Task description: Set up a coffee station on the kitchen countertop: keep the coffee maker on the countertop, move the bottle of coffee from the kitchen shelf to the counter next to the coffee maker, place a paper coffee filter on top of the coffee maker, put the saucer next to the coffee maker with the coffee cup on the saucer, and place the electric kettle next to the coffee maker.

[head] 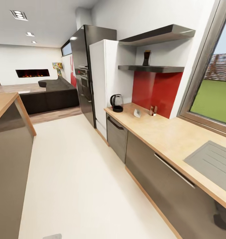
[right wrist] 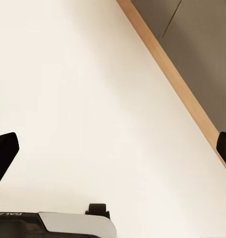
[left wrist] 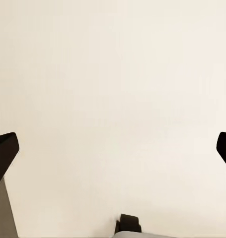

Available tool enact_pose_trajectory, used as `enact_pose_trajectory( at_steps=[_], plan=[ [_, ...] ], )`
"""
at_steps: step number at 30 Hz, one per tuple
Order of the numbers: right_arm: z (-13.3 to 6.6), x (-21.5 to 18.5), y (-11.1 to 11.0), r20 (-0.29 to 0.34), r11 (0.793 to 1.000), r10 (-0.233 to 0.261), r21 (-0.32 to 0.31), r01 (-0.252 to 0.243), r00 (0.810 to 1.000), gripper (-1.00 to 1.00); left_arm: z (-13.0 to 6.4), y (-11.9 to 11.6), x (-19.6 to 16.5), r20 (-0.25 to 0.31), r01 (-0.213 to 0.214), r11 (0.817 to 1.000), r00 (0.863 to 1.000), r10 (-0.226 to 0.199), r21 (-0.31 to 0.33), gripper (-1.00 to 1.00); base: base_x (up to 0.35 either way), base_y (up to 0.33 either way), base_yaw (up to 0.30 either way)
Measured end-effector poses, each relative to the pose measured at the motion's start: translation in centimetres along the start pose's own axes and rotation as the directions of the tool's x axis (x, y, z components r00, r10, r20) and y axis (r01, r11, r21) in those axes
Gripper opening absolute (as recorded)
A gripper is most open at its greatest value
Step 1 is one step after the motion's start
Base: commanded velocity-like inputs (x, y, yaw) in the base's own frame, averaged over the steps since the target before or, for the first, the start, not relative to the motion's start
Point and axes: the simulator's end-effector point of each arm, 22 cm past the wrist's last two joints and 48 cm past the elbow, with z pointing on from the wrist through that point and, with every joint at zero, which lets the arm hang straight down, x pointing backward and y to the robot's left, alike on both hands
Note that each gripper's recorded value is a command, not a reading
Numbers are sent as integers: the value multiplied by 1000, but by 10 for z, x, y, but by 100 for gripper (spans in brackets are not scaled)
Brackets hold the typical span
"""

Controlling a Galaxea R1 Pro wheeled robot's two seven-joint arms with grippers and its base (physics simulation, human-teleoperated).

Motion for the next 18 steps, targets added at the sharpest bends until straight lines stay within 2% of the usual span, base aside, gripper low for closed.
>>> enact_pose_trajectory(
  at_steps=[18],
  plan=[
    [0, 1, 0, -2, 1000, 0, 1, 0, 1000, 100, 0, 0, 0, 0, 0, 1000, 1000, 0, 0, 100, 330, 170, 0]
  ],
)
